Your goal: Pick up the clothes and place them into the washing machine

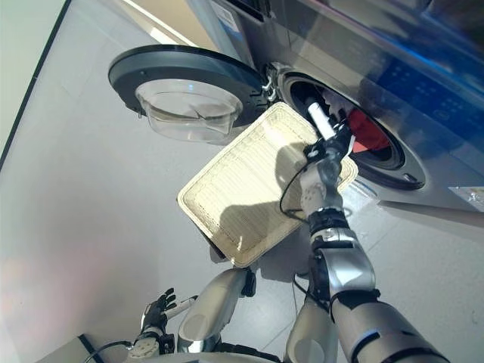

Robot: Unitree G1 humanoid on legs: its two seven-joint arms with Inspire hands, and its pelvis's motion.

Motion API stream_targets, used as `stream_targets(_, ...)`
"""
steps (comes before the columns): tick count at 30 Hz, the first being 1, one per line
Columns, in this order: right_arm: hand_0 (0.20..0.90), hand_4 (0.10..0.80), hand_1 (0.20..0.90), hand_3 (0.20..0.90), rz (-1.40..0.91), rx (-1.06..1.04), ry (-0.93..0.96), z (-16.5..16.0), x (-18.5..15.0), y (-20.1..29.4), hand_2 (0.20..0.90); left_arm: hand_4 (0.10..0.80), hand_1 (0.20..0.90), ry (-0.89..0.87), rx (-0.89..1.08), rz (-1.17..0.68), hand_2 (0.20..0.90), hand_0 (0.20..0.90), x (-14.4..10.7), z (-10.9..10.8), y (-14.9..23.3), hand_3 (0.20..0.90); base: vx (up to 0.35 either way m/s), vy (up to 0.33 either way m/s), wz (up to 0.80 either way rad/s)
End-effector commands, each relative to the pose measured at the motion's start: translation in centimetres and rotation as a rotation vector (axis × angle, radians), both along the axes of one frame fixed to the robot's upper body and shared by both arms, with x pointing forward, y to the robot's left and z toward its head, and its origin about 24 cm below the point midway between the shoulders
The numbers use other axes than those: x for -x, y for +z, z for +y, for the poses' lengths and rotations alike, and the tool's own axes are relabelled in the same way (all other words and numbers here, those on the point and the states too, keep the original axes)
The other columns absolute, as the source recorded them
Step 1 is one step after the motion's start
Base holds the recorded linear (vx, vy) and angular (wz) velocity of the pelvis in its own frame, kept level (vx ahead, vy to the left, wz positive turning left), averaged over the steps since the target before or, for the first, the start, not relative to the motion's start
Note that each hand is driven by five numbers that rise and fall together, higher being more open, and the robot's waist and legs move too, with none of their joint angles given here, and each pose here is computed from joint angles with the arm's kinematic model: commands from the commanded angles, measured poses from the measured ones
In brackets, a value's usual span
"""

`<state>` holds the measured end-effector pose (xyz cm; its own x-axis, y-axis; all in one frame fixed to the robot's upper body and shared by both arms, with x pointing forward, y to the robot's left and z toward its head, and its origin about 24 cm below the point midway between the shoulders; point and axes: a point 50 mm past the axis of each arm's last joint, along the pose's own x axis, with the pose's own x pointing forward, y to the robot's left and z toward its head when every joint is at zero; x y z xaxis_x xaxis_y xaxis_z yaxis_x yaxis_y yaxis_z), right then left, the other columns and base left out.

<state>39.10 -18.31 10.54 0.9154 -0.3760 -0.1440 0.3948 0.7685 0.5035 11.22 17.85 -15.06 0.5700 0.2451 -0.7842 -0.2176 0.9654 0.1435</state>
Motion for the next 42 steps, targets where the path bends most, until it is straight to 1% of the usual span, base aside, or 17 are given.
stream_targets(1, 0.900, 0.800, 0.900, 0.900, -0.205, 0.070, 0.184, 4.8, -0.7, 4.2, 0.900, 0.800, 0.900, -0.012, -0.012, 0.019, 0.900, 0.900, -0.5, 0.0, -0.1, 0.900, -0.018, -0.064, 0.00)
stream_targets(5, 0.900, 0.800, 0.900, 0.900, -0.138, 0.082, 0.258, 6.4, 0.2, 1.5, 0.900, 0.800, 0.900, 0.002, -0.025, 0.036, 0.900, 0.900, -0.2, 0.6, -0.2, 0.900, -0.012, -0.052, 0.01)
stream_targets(7, 0.900, 0.800, 0.900, 0.900, -0.093, 0.091, 0.265, 6.3, 0.7, 0.0, 0.900, 0.800, 0.900, 0.009, -0.032, 0.044, 0.900, 0.900, -0.2, 0.9, -0.3, 0.900, -0.001, -0.060, 0.04)
stream_targets(10, 0.900, 0.800, 0.900, 0.900, 0.000, 0.112, 0.262, 5.2, 1.8, -3.2, 0.900, 0.800, 0.900, 0.027, -0.044, 0.051, 0.900, 0.900, -0.2, 1.6, -0.3, 0.900, 0.039, -0.077, 0.02)
stream_targets(11, 0.900, 0.800, 0.900, 0.900, 0.074, 0.136, 0.249, 4.0, 2.7, -5.3, 0.900, 0.800, 0.900, 0.045, -0.056, 0.071, 0.900, 0.900, 0.1, 2.2, -0.4, 0.900, 0.057, -0.074, 0.03)
stream_targets(12, 0.900, 0.800, 0.900, 0.900, 0.074, 0.135, 0.249, 4.0, 2.8, -5.3, 0.900, 0.800, 0.900, 0.045, -0.057, 0.072, 0.900, 0.900, 0.2, 2.2, -0.4, 0.900, 0.078, -0.073, 0.00)
stream_targets(14, 0.900, 0.800, 0.900, 0.900, 0.187, 0.121, 0.212, 2.0, 5.0, -9.0, 0.900, 0.800, 0.900, 0.083, -0.053, 0.087, 0.900, 0.900, 0.6, 2.8, -0.5, 0.900, 0.094, -0.072, 0.02)
stream_targets(16, 0.900, 0.800, 0.900, 0.900, 0.269, 0.112, 0.213, 1.3, 7.1, -11.7, 0.900, 0.800, 0.900, 0.104, -0.060, 0.133, 0.900, 0.900, 1.8, 3.3, -0.9, 0.900, 0.127, -0.087, 0.08)
stream_targets(19, 0.900, 0.800, 0.900, 0.900, 0.408, 0.127, 0.235, 0.0, 11.0, -15.9, 0.900, 0.800, 0.900, 0.095, -0.090, 0.157, 0.900, 0.900, 2.3, 4.4, -0.8, 0.900, 0.116, -0.086, 0.03)
stream_targets(24, 0.900, 0.800, 0.900, 0.900, 0.571, 0.174, 0.264, -1.5, 16.2, -19.8, 0.900, 0.800, 0.900, 0.094, -0.133, 0.192, 0.900, 0.900, 3.0, 6.1, -0.7, 0.900, 0.073, -0.095, 0.04)
stream_targets(26, 0.900, 0.800, 0.900, 0.900, 0.600, 0.191, 0.277, -1.7, 16.9, -20.3, 0.900, 0.800, 0.900, 0.095, -0.141, 0.196, 0.900, 0.900, 3.2, 6.4, -0.7, 0.900, 0.033, -0.057, 0.01)
stream_targets(27, 0.900, 0.800, 0.900, 0.900, 0.703, 0.276, 0.340, -2.2, 18.8, -21.8, 0.900, 0.800, 0.900, 0.086, -0.151, 0.199, 0.900, 0.900, 2.9, 6.6, -0.6, 0.900, 0.034, -0.072, -0.02)
stream_targets(32, 0.900, 0.800, 0.900, 0.900, 0.968, 0.304, 0.369, -3.8, 24.2, -25.0, 0.900, 0.800, 0.900, 0.059, -0.126, 0.246, 0.900, 0.900, 3.6, 6.1, -1.1, 0.900, 0.011, -0.058, 0.03)
stream_targets(35, 0.900, 0.800, 0.900, 0.900, 1.071, 0.356, 0.415, -4.3, 26.2, -25.8, 0.900, 0.800, 0.900, 0.032, -0.117, 0.281, 0.900, 0.900, 4.2, 5.9, -1.3, 0.900, -0.007, -0.045, 0.00)
stream_targets(37, 0.900, 0.800, 0.900, 0.900, 1.151, 0.439, 0.461, -5.3, 27.5, -26.1, 0.900, 0.800, 0.900, 0.005, -0.113, 0.302, 0.900, 0.900, 4.6, 5.7, -1.5, 0.900, -0.017, -0.036, 0.07)
stream_targets(38, 0.900, 0.800, 0.900, 0.900, 1.206, 0.536, 0.492, -6.5, 27.8, -25.9, 0.900, 0.800, 0.900, -0.016, -0.096, 0.310, 0.900, 0.900, 4.6, 5.2, -1.6, 0.900, -0.045, -0.038, 0.12)
stream_targets(42, 0.900, 0.800, 0.900, 0.900, 1.312, 0.655, 0.583, -7.7, 29.6, -26.1, 0.900, 0.800, 0.900, -0.034, -0.071, 0.334, 0.900, 0.900, 5.1, 4.8, -1.8, 0.900, -0.020, -0.033, 0.08)
